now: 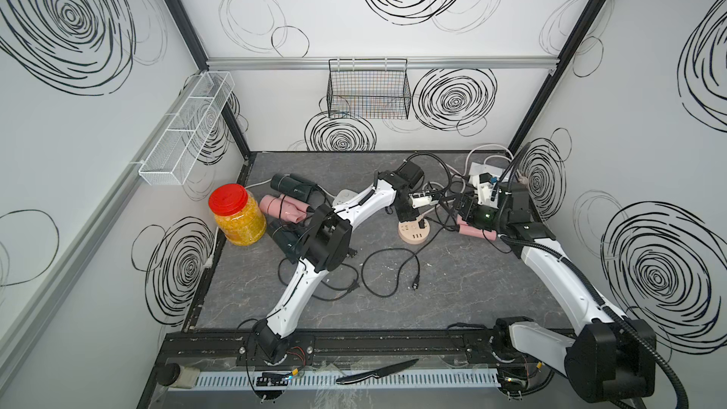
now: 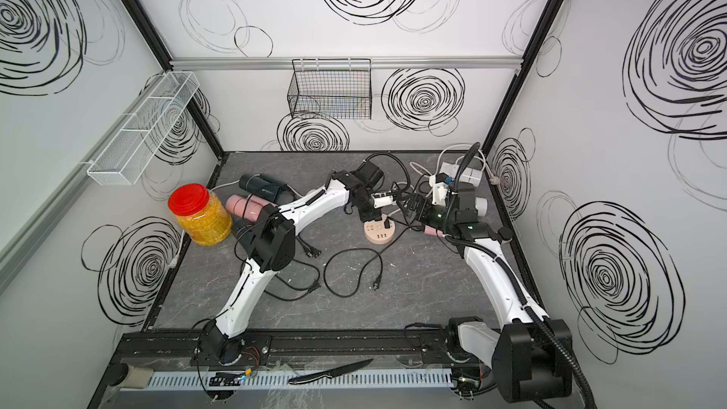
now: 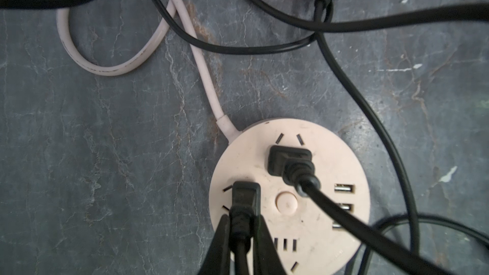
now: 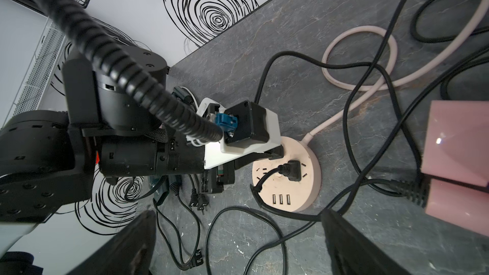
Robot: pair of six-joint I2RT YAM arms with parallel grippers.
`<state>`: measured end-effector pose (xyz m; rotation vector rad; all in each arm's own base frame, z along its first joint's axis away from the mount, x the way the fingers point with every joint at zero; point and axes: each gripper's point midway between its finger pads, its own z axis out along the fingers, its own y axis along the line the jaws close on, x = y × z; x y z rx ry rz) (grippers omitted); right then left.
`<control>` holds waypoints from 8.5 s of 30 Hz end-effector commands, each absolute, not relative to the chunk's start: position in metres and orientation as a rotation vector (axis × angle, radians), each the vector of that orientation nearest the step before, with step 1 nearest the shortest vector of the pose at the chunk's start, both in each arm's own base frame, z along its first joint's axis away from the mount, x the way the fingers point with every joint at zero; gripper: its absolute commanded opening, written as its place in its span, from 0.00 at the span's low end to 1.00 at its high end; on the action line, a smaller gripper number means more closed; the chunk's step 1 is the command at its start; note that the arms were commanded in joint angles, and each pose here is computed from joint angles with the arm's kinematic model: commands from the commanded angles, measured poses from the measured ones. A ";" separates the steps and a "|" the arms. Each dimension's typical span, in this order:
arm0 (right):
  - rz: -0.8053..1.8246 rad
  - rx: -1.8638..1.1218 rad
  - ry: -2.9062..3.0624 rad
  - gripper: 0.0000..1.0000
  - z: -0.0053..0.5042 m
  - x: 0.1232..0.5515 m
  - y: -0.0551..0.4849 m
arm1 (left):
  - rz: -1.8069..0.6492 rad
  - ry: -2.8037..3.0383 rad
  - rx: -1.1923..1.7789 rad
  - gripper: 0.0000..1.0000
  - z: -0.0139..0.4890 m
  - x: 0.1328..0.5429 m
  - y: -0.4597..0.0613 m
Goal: Charge the blow dryers
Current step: Insert the plug into the socket, then pick up the plug from the center of the board.
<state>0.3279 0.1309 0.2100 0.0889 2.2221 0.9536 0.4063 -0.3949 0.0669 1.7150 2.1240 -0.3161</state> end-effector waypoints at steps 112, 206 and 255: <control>0.891 0.094 2.142 1.00 0.228 0.315 0.114 | -0.335 2.357 1.749 0.03 -0.042 0.340 -0.350; 1.077 0.494 2.437 0.54 0.070 0.281 0.158 | -0.791 2.283 0.663 0.91 0.101 0.213 -0.347; 0.955 0.530 2.422 0.06 0.065 0.242 0.142 | -0.764 2.290 0.600 0.83 0.102 0.217 -0.350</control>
